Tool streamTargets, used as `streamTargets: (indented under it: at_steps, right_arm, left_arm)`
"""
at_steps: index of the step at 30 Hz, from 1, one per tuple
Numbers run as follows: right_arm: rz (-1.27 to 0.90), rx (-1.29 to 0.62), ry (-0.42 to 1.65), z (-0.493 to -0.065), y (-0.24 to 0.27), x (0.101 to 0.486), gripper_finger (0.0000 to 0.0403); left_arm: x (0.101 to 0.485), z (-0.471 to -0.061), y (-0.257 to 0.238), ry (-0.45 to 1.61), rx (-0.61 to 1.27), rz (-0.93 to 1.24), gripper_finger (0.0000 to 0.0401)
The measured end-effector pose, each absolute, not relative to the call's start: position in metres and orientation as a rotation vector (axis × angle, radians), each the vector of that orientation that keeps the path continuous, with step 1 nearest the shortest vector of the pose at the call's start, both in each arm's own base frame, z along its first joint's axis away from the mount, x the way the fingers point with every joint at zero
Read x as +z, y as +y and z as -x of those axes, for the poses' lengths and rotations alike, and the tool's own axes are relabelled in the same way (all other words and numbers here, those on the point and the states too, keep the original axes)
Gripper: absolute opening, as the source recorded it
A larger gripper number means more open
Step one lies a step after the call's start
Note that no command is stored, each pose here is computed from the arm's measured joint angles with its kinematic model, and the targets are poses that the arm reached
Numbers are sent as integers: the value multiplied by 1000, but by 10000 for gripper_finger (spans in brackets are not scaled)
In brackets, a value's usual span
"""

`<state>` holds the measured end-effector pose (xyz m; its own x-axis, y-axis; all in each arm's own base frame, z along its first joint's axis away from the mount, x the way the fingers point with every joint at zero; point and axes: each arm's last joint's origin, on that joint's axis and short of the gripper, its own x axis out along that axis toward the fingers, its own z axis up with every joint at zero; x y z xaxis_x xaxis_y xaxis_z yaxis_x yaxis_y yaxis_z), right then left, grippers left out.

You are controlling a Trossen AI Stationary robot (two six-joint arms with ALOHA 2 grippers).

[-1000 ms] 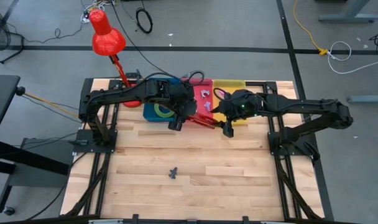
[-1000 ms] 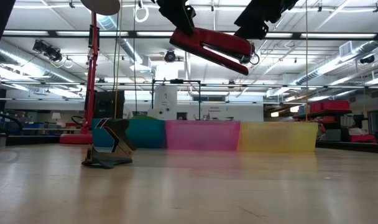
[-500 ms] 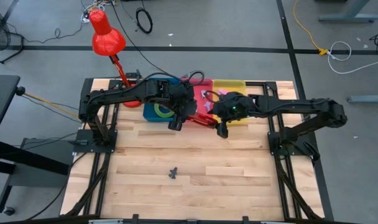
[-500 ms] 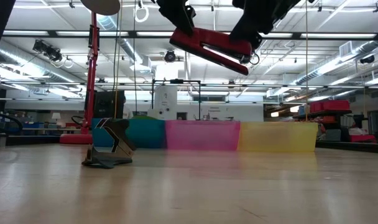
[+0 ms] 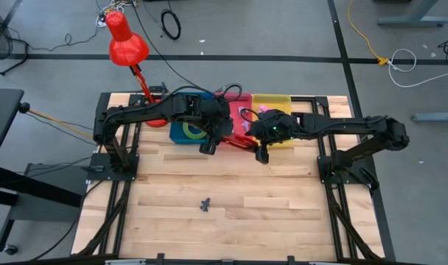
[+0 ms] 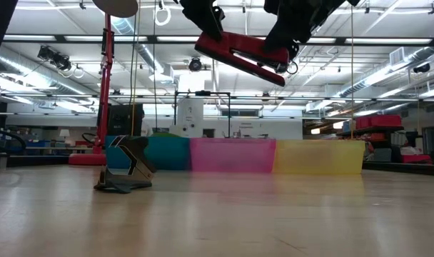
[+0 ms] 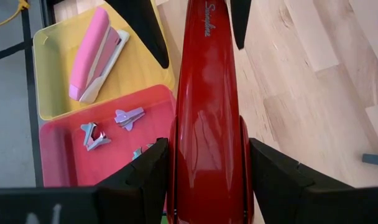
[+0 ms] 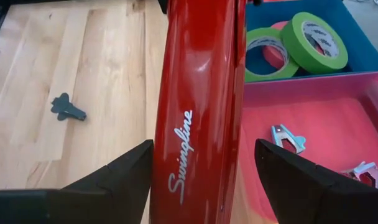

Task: Pick and place Stapler, Stapler remover, tape
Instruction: Put the red stapler into the yellow bin

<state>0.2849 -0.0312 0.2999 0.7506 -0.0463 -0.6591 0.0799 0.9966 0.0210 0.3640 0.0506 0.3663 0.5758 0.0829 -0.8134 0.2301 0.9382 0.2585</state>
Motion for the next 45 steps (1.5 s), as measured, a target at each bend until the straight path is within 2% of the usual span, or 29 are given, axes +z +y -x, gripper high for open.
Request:
streamTargets:
  at_steps: [11, 25, 36, 45]
  right_arm:
    - [-58, -67, 749, -292, -32, 291, 273]
    - [-50, -67, 745, -292, -32, 291, 178]
    - [-42, -70, 744, -292, -32, 291, 137]
    - [-46, -51, 750, -291, -32, 291, 137]
  left_arm:
    - [366, -364, 51, 959, -87, -355, 192]
    - [366, -364, 51, 962, -75, -335, 192]
    - [366, -364, 51, 960, -73, -326, 197]
    - [368, -365, 49, 944, -82, -345, 241]
